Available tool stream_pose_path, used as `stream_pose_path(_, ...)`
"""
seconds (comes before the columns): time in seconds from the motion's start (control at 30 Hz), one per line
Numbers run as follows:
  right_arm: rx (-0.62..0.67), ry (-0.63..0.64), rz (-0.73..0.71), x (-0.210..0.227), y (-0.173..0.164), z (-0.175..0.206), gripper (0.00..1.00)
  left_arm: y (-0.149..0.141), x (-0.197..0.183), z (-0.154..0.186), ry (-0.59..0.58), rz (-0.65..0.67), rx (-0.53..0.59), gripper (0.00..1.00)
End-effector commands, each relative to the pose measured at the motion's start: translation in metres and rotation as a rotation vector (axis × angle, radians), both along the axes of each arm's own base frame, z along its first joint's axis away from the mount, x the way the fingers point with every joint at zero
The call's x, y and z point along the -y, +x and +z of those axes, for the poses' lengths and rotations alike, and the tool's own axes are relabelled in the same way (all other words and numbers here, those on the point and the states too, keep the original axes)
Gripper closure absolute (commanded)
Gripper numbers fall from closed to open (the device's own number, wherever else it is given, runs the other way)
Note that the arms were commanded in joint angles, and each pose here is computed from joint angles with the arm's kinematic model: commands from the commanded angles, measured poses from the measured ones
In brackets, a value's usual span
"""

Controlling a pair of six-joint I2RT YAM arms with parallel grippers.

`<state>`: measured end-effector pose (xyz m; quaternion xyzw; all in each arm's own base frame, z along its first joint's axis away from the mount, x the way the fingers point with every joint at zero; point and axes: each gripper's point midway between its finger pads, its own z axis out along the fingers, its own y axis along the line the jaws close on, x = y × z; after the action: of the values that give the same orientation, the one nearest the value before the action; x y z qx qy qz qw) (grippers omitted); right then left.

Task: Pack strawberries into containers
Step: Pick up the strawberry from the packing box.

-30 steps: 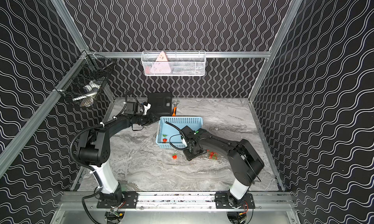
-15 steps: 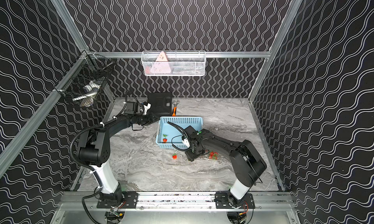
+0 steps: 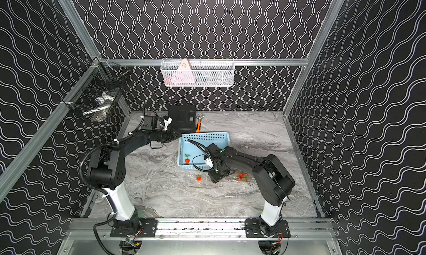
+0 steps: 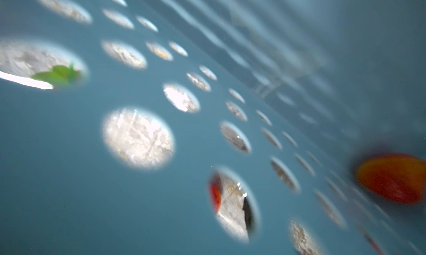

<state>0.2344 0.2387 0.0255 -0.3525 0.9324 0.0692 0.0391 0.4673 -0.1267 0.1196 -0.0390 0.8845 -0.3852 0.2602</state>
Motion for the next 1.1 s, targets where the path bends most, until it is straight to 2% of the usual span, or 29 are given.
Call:
stream_pose_path(0.0,-0.031,-0.01,0.035,-0.001,-0.009,-0.004,0.44,0.001,0.001,0.002,0.003,-0.011,0.008,0.62)
stream_pose_path(0.33,-0.059,-0.026,0.023,0.001,-0.021,-0.008,0.5,0.001,0.001,0.003,0.003,-0.012,0.012,0.62)
stream_pose_path(0.5,-0.035,-0.038,0.003,0.004,-0.017,-0.002,0.57,0.001,0.001,0.004,0.002,-0.011,0.013,0.62)
stream_pose_path(0.73,-0.016,-0.036,-0.032,0.003,-0.014,0.008,0.79,0.001,0.001,0.004,0.001,-0.012,0.014,0.62)
stream_pose_path(0.93,0.001,0.005,-0.052,-0.003,-0.013,0.022,0.94,0.001,0.001,0.006,-0.003,-0.011,0.016,0.62)
stream_pose_path(1.07,0.013,0.028,-0.049,-0.01,-0.01,0.034,0.99,0.001,0.001,0.007,-0.003,-0.012,0.019,0.62)
